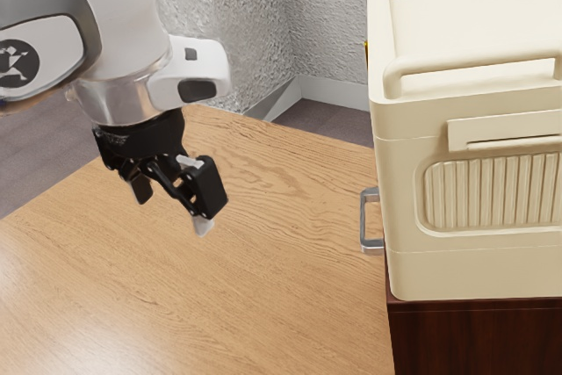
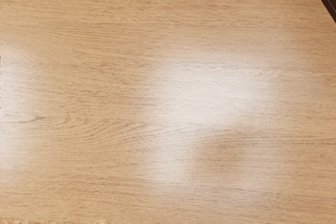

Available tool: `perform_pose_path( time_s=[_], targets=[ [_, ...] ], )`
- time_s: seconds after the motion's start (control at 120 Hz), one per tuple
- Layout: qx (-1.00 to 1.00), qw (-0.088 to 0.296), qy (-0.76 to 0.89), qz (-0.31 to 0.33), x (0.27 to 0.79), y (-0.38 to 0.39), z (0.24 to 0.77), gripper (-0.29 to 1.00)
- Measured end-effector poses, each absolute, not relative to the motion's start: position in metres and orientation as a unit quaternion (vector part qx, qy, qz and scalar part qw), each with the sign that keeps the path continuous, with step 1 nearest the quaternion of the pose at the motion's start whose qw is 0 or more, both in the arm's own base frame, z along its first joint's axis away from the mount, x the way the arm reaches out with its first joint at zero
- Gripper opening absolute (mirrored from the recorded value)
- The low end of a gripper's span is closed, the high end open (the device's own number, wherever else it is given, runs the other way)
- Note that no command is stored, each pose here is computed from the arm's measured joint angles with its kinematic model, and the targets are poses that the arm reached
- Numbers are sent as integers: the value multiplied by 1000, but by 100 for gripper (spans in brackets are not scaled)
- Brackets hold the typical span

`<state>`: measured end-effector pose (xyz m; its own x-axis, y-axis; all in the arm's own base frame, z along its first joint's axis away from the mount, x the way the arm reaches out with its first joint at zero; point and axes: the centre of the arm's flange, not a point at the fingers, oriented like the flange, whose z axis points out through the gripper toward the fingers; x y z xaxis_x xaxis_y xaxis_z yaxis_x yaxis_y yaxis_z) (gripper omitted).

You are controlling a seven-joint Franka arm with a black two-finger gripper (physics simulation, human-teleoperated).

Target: Pull the drawer handle with one arm to open the drawer

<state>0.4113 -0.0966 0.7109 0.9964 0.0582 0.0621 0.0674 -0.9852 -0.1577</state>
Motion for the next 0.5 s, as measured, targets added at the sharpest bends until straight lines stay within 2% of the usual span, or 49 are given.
perform_pose_path(
  time_s=[0.242, 0.367, 0.5],
  targets=[
    [-993, 74, -73, -47, 420, -88, 673, 70],
    [-988, 26, -145, -39, 438, -59, 664, 70],
    [-977, -7, -208, -40, 449, -48, 661, 70]
  ],
)
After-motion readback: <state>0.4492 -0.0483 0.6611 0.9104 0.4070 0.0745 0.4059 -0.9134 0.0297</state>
